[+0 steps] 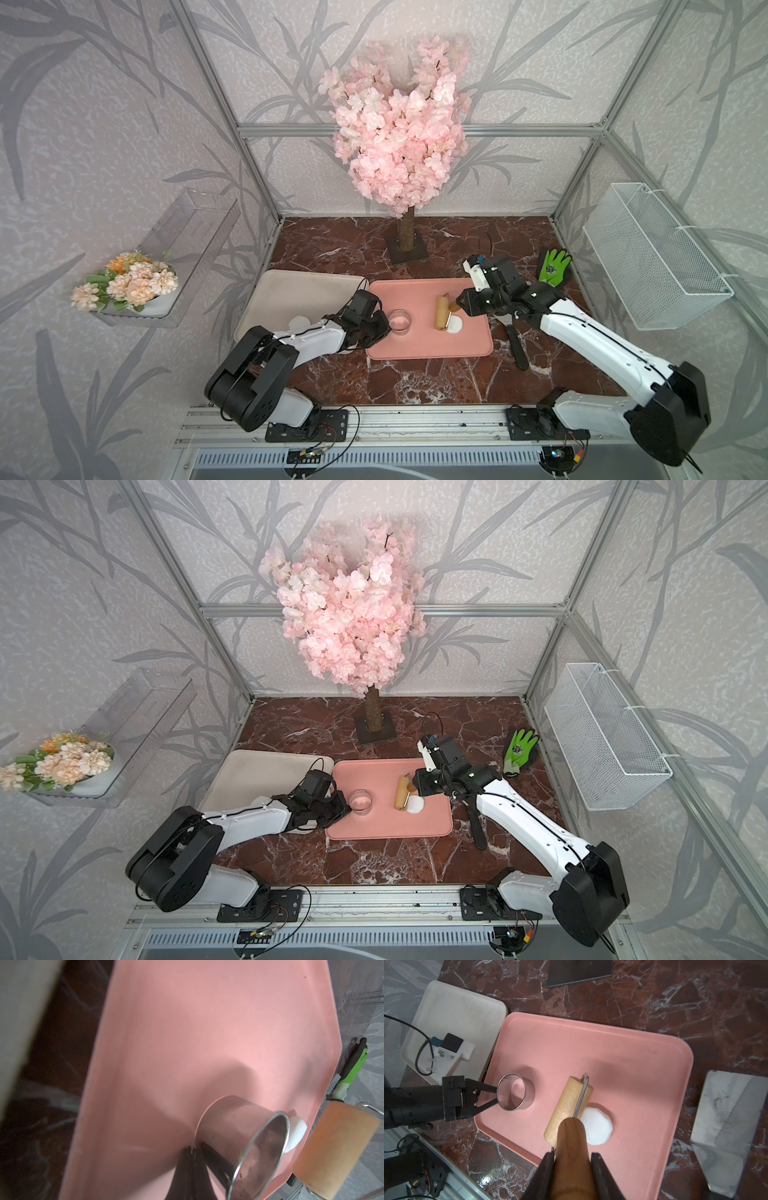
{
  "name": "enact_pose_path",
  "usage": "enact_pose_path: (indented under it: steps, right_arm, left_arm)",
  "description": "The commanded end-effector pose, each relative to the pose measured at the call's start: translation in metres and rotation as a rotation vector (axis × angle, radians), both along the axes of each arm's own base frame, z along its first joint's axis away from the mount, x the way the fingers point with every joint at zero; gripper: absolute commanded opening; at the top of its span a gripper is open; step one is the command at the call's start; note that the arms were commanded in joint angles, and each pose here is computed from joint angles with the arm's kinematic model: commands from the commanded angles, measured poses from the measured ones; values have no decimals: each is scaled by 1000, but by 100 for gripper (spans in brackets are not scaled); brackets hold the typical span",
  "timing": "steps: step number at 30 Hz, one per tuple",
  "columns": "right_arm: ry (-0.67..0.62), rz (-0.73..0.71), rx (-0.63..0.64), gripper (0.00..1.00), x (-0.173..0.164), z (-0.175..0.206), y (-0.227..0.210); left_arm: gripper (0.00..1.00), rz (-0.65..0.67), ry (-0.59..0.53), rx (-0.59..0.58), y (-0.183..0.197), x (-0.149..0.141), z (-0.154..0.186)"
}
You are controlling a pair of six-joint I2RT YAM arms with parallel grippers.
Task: Roll out the dumpling wrappers from the dough
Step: Flatten out the dough on the work surface.
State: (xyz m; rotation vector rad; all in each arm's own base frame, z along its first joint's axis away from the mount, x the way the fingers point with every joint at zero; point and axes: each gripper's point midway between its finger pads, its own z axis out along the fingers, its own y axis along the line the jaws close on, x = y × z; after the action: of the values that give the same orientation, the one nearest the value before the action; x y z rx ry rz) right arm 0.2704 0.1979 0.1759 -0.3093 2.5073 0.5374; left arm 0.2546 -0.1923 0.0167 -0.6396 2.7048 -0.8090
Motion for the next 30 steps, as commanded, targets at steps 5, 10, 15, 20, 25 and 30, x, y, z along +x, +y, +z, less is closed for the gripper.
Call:
enact_pose_path:
  steps: [5,10,15,20,25,30]
  right_arm:
    - [-17,-41,-89,0,-6,-10,-26]
    - [48,-140,-203,0,-7,-45,-54]
    - [69,-258,-293,0,-5,-50,-89]
    - [54,-262,-298,0,-3,-47,-92]
    - [63,-265,-337,0,-4,-48,-97]
    - [59,-268,-354,0,-5,-45,-101]
  left_arm:
    - [0,16,170,146,32,-39,-39]
    - [0,16,168,148,32,-38,-39]
    - [0,18,169,150,33,-39,-40]
    - [0,17,173,150,33,-40,-42]
    - [0,17,173,148,32,-39,-41]
    - [0,18,173,149,34,-40,-42]
